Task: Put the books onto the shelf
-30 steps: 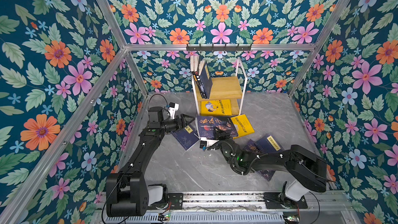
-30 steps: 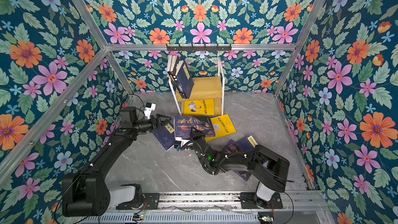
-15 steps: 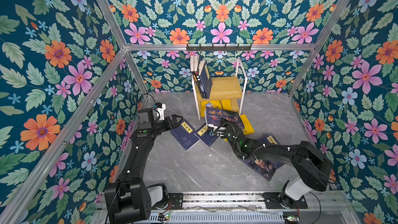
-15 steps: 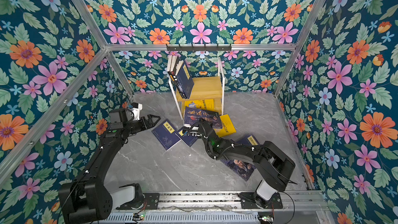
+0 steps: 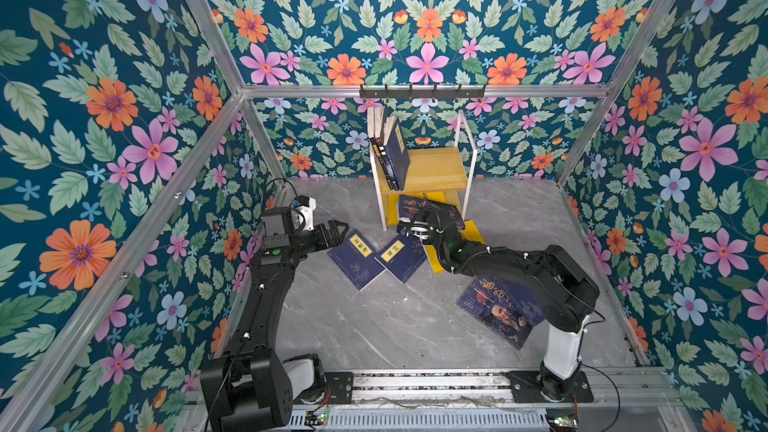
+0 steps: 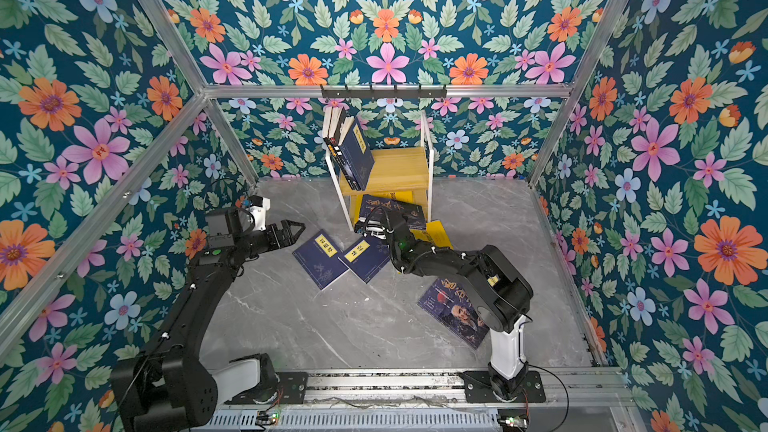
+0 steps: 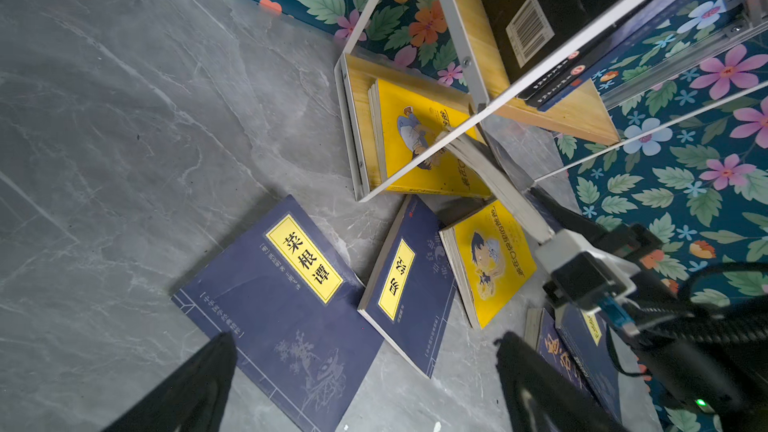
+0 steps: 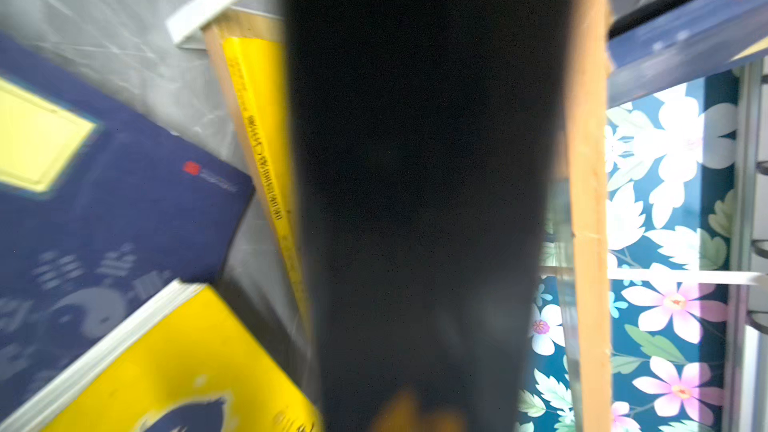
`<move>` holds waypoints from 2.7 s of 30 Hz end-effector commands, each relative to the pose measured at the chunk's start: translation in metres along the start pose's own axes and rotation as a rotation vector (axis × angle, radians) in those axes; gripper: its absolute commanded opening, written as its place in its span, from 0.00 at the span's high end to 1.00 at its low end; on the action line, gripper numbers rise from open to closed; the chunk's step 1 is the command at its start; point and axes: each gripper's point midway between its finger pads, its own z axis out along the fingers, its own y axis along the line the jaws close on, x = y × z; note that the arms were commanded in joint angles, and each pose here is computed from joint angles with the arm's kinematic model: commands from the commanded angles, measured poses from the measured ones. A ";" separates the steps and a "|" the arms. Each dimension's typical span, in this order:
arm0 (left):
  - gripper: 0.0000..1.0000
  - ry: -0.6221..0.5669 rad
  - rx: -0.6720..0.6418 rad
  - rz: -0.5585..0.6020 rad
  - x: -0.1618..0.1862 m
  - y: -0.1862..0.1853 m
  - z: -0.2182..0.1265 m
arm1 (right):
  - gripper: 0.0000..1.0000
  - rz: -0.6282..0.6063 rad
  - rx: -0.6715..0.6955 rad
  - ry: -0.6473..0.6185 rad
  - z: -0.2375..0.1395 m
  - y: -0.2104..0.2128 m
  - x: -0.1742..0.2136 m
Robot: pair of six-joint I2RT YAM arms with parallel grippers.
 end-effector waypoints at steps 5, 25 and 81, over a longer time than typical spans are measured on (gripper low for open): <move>0.00 -0.010 0.010 0.016 -0.003 -0.004 -0.003 | 1.00 -0.042 -0.024 -0.015 0.028 0.010 -0.012; 0.00 -0.006 0.021 0.012 -0.001 -0.007 -0.002 | 0.55 -0.044 -0.387 0.001 0.005 0.067 0.003; 0.00 -0.011 0.018 0.015 -0.002 -0.007 -0.003 | 0.36 0.093 -0.684 -0.032 0.022 0.054 0.007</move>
